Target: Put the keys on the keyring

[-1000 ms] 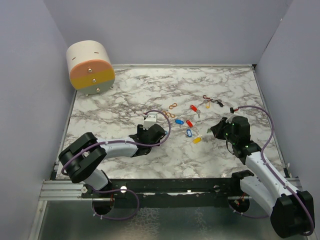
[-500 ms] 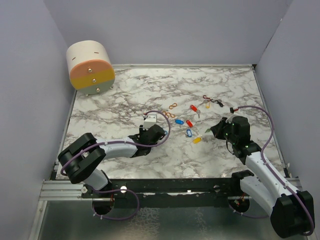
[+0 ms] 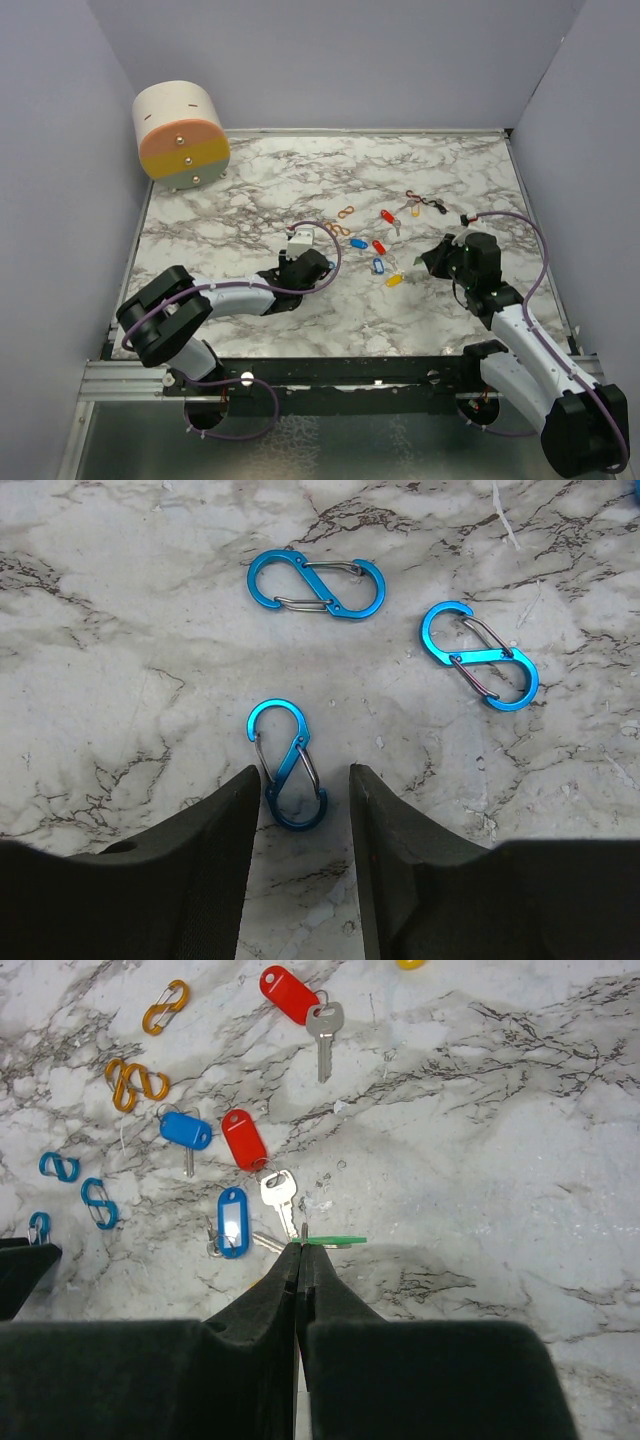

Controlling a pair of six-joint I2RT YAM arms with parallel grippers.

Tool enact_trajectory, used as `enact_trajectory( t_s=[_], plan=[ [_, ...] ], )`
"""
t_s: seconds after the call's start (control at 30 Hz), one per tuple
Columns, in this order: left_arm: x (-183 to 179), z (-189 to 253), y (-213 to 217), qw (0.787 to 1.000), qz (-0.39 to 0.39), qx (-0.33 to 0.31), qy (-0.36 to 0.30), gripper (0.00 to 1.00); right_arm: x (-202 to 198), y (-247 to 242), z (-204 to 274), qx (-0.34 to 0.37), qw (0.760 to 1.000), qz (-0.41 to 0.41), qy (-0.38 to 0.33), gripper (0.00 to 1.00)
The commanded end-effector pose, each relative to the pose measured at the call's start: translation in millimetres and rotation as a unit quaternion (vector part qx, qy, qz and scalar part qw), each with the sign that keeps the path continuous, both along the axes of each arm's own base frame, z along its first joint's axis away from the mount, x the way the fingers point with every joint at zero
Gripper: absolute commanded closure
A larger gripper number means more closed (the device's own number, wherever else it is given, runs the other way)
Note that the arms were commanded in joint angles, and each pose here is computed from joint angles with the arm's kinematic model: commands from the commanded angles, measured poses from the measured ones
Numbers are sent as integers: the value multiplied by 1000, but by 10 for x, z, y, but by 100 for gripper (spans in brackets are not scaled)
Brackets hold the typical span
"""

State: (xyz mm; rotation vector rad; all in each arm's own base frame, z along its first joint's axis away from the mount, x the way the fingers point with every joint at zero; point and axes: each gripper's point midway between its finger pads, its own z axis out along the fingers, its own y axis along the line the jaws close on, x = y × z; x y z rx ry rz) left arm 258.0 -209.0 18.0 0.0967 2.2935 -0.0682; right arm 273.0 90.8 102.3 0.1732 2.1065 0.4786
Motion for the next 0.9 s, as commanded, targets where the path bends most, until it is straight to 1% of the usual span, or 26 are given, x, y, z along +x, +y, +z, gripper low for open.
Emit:
enact_trajectory(
  t_s=[0.0, 0.27, 0.43, 0.53, 0.57, 0.67, 0.7, 0.77, 0.87],
  plan=[
    [-112, -211, 144, 999, -4, 42, 34, 57, 5, 48, 94, 0, 1000, 16, -15, 99],
    [-93, -241, 138, 998, -2, 44, 36, 57, 5, 47, 93, 0, 1000, 16, -14, 99],
    [-103, -258, 161, 998, -1, 46, 39, 60, 3, 48, 93, 0, 1000, 16, -15, 99],
    [-111, -265, 172, 998, -1, 48, 39, 67, 5, 48, 95, 0, 1000, 16, -15, 99],
    [-112, -267, 175, 998, -1, 48, 40, 71, 5, 48, 96, 0, 1000, 16, -15, 99],
    [-113, -266, 168, 998, -2, 46, 41, 88, 5, 48, 99, -1, 1000, 17, -15, 99],
    [-113, -265, 165, 998, -3, 46, 41, 92, 5, 52, 108, 0, 1000, 18, -17, 99],
    [-112, -261, 163, 998, -4, 45, 40, 93, 2, 71, 114, -2, 999, 27, -20, 99],
    [-104, -244, 148, 998, -6, 44, 39, 100, -8, 153, 135, 0, 998, 54, -26, 99]
  ],
)
